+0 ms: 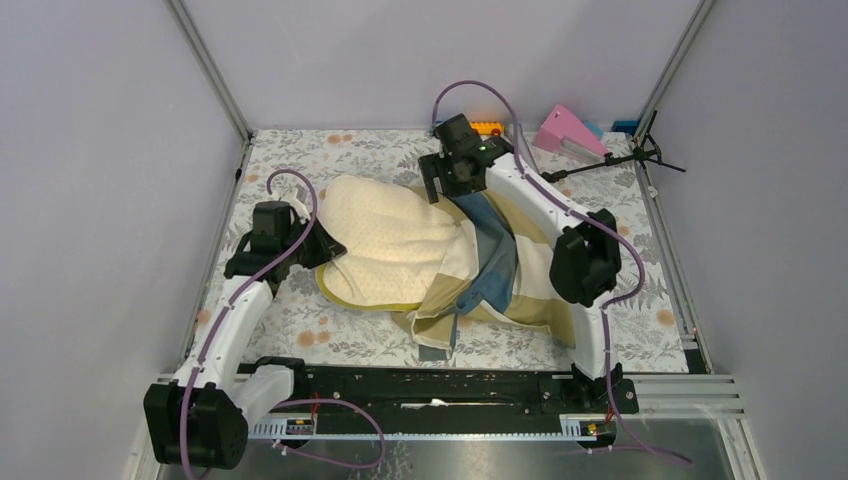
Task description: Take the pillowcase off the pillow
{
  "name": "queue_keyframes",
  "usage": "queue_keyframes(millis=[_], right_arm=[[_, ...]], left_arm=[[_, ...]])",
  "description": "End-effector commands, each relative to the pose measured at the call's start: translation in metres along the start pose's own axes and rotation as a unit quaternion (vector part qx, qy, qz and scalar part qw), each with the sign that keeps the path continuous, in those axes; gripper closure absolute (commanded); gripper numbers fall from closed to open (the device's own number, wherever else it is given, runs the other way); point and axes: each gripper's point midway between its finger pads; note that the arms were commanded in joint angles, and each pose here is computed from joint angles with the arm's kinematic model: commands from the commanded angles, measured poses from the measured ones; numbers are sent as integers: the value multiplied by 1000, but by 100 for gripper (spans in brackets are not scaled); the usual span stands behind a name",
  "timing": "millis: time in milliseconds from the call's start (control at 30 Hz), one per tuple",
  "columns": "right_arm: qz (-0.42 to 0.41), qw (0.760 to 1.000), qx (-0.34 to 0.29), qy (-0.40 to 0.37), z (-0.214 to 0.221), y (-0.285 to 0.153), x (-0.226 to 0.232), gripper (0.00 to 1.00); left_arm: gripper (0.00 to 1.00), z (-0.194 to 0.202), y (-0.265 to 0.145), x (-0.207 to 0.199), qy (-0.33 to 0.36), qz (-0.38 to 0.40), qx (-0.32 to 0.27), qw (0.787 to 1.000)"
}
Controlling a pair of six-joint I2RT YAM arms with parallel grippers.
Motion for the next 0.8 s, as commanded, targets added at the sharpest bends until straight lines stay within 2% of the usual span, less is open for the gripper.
queue_keyframes(millis=[0, 67, 100, 200, 233, 300, 367, 433, 533, 667, 767], right_arm=[[15, 999, 34, -30, 9, 9, 2, 14], [8, 999, 38, -29, 10, 14, 5, 24], [5, 999, 39, -29, 10, 16, 6, 34], [36, 998, 43, -19, 11, 18, -4, 89], [71, 996, 44, -11, 12, 16, -16, 99], [124, 991, 48, 12, 15, 12, -40, 100], [148, 986, 54, 51, 21, 7, -63, 100], [157, 980, 63, 101, 32, 2, -90, 100], [176, 963, 84, 185, 62, -9, -136, 100], [240, 926, 110, 271, 113, -32, -201, 100], [275, 901, 122, 312, 142, -49, -229, 100]], left_arm=[[100, -9, -14, -19, 39, 27, -15, 999], [100, -9, -13, -17, 37, 24, -16, 999], [100, -8, -13, -16, 36, 23, -17, 999], [100, -10, -12, -16, 35, 21, -19, 999], [100, -11, -13, -15, 34, 16, -22, 999], [100, -21, -16, -5, 28, -20, -47, 998], [100, -36, -27, 17, 15, -92, -97, 991], [100, -56, -50, 49, -4, -190, -168, 967], [100, -71, -88, 89, -34, -313, -249, 916], [100, -79, -120, 101, -56, -361, -313, 877], [100, -80, -128, 105, -62, -373, -327, 866]])
Point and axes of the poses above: each gripper's point midway between its finger pads, its own y axis out along the fingers, its own x axis along the line the jaws close on, z = x × y, and after that the axes turned 14 degrees about -y, right-handed
